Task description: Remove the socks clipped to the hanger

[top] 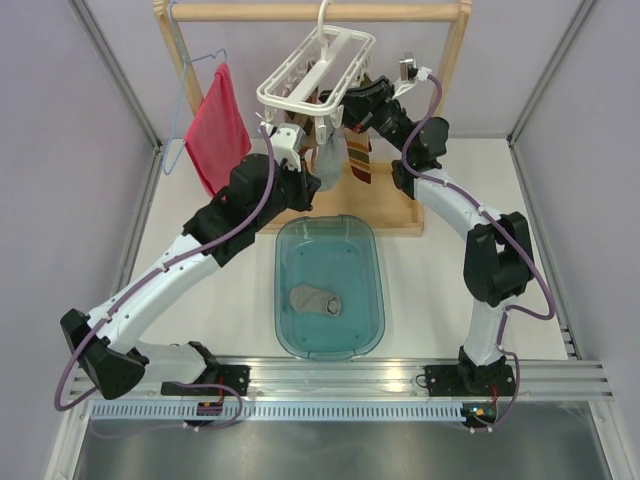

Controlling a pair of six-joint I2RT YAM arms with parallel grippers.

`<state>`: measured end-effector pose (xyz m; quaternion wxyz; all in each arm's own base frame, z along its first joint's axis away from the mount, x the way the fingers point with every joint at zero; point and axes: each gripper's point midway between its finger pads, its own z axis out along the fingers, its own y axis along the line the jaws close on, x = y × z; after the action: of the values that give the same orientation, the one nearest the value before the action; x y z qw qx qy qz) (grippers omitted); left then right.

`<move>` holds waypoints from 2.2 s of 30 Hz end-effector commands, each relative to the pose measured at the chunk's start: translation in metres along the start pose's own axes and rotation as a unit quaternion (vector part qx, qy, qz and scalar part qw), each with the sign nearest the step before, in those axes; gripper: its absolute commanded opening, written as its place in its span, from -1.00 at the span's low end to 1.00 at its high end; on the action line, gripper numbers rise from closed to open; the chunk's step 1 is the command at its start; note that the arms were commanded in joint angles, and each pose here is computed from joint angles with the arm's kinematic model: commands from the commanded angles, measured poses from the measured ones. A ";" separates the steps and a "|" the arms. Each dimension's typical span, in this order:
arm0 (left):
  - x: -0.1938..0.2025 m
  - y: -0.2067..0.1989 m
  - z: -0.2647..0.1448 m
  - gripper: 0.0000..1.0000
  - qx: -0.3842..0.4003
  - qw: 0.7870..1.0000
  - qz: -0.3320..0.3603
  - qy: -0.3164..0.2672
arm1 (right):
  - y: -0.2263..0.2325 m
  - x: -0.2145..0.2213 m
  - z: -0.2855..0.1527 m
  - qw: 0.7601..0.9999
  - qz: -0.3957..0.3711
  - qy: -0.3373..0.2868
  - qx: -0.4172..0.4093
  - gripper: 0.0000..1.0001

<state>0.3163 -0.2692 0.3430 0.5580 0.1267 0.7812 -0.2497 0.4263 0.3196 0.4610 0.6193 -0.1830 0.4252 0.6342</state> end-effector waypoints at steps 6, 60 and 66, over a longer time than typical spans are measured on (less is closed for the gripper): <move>0.016 0.010 -0.007 -0.95 -0.013 1.000 -0.015 0.012 | 0.008 -0.037 -0.008 0.996 -0.049 -0.066 0.026 -0.98; 0.126 -0.058 -0.106 -0.95 0.134 0.991 0.017 0.025 | 0.047 0.048 -0.250 0.903 -0.105 0.142 0.393 0.96; 0.142 -0.090 -0.113 -0.95 0.144 0.989 0.006 0.044 | 0.046 0.072 -0.288 0.882 -0.081 0.160 0.436 0.96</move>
<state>0.1338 -0.2877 0.2541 0.4924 0.2555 0.7539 -0.3521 0.2885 0.1632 0.2924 0.6372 -0.0542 0.6971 0.3242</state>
